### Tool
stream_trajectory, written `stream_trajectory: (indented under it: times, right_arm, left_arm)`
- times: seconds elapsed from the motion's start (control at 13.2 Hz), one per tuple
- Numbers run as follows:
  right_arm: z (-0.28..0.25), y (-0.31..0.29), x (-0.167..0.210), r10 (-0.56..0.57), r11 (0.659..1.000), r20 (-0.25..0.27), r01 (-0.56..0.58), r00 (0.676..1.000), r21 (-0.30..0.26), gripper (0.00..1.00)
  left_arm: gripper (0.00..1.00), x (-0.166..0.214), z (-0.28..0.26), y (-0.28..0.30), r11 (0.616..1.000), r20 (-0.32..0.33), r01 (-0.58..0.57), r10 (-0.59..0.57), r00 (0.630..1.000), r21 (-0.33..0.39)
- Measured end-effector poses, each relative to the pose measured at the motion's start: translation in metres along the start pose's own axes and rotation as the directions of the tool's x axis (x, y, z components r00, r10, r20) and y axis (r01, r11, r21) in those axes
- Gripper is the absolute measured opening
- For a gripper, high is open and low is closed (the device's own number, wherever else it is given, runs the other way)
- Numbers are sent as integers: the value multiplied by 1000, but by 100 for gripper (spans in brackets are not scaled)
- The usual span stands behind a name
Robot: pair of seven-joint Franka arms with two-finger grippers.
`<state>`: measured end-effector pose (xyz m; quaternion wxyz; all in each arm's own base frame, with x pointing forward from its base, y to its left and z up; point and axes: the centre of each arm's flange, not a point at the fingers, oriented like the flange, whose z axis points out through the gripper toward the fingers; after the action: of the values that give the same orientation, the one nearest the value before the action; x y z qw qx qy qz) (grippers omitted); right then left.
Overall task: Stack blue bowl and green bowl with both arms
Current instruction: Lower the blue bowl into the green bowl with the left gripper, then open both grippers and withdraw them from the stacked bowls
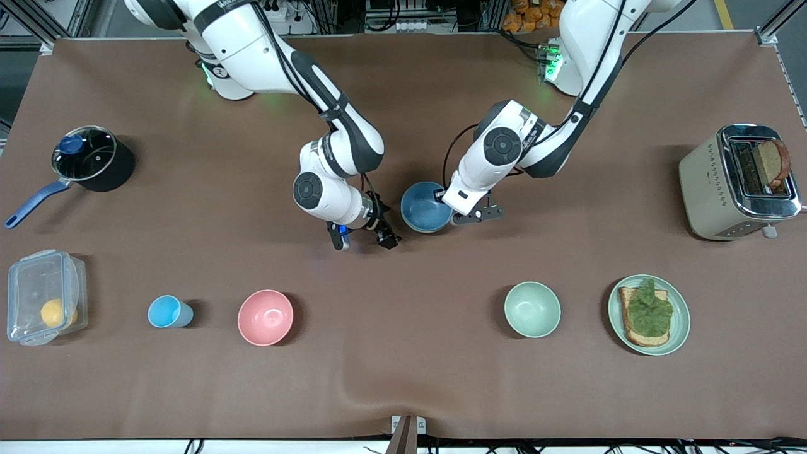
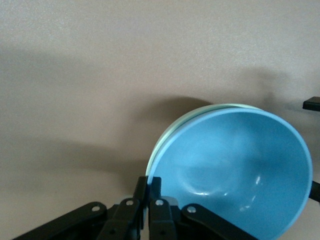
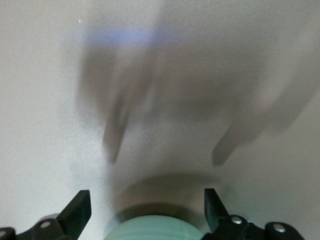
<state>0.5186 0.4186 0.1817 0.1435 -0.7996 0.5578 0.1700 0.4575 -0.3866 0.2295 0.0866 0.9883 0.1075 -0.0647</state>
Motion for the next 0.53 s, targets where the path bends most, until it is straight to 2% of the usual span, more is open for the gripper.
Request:
stream_trajectory:
  times: [0.08, 0.15, 0.38, 0.53]
  right_arm:
    - [0, 0, 0, 0, 1000, 0, 0, 1000, 0, 100]
    - [0, 0, 0, 0, 1000, 0, 0, 1000, 1, 100]
    - [-1, -1, 0, 0, 1000, 0, 0, 1000, 1, 100]
    - [-1, -1, 1, 1, 1000, 0, -1, 1000, 2, 100]
  left_arm:
    - [9, 0, 0, 0, 1000, -1, 0, 0, 1000, -1]
    - [18, 1, -1, 0, 1000, -2, 1, -1, 1000, -3]
    - [51, 7, -12, 7, 999, -23, 19, -19, 1000, -26]
    - [70, 14, -39, 15, 997, -61, 37, -41, 997, -62]
